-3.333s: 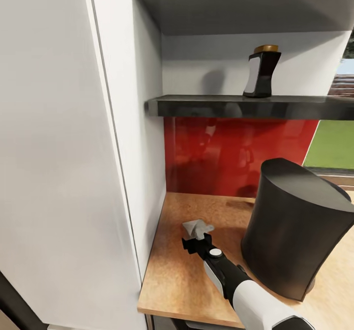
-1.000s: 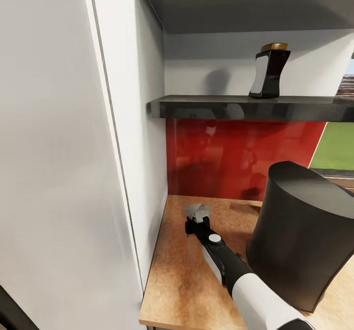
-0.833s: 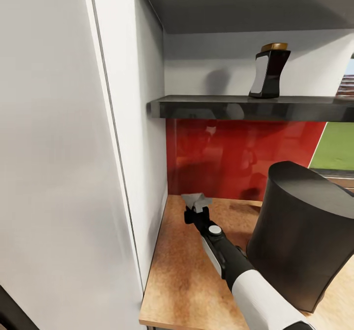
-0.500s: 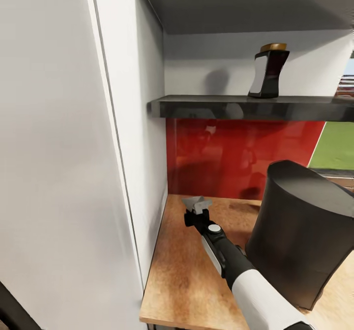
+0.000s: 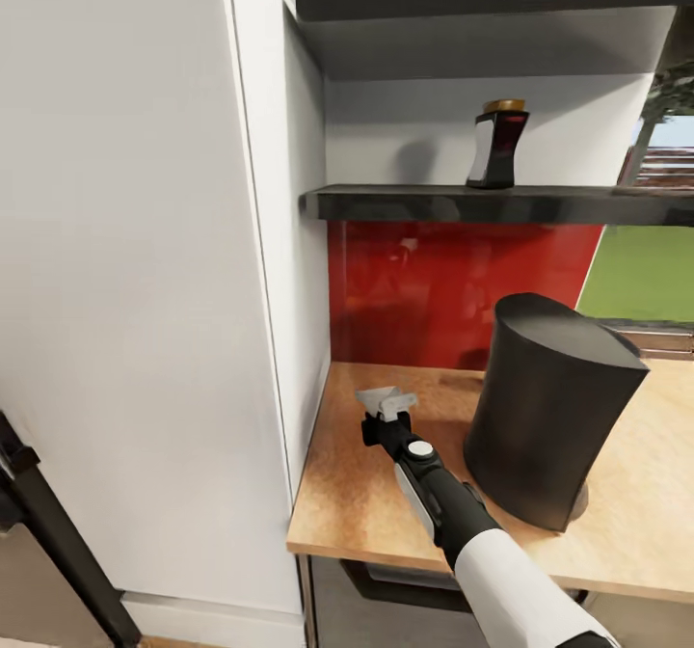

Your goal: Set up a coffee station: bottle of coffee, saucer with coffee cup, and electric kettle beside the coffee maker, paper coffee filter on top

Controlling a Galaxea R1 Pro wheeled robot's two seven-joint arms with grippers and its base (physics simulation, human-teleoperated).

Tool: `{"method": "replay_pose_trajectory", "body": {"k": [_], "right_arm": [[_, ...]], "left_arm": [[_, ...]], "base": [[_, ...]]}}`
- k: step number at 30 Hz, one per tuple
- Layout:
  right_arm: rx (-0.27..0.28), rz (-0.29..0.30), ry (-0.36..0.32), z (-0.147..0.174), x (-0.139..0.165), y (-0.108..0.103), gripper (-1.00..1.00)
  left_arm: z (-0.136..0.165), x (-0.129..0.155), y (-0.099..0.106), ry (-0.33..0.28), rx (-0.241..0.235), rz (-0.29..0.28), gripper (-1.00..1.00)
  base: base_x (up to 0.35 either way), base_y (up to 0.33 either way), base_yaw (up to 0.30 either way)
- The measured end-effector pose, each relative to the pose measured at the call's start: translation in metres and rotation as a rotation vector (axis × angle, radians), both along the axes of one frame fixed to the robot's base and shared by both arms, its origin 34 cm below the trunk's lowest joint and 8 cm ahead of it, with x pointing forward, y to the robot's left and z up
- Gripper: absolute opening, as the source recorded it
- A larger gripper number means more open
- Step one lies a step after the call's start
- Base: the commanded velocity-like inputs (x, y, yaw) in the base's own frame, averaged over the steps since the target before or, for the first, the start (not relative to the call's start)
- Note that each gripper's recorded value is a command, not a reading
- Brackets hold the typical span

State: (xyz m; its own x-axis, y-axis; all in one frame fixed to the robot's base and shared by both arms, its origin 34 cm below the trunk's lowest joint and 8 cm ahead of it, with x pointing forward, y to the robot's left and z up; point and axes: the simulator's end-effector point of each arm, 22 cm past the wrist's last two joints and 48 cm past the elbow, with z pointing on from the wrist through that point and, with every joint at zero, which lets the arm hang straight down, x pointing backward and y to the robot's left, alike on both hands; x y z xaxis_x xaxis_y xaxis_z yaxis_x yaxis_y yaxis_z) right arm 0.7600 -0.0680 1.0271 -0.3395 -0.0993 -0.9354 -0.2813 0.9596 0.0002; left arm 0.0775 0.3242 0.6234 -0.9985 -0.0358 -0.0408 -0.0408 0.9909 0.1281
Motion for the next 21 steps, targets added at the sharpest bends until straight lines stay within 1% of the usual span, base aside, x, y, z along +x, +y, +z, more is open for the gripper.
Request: {"method": "replay_pose_trajectory", "body": {"k": [21], "right_arm": [[-0.001,0.000,0.003,-0.0016,-0.0004,-0.0001,-1.00]], "left_arm": [[-0.0005,0.0014,-0.0056,-0.004,-0.007,-0.002,1.00]], "base": [[-0.335,0.000,0.000]]}}
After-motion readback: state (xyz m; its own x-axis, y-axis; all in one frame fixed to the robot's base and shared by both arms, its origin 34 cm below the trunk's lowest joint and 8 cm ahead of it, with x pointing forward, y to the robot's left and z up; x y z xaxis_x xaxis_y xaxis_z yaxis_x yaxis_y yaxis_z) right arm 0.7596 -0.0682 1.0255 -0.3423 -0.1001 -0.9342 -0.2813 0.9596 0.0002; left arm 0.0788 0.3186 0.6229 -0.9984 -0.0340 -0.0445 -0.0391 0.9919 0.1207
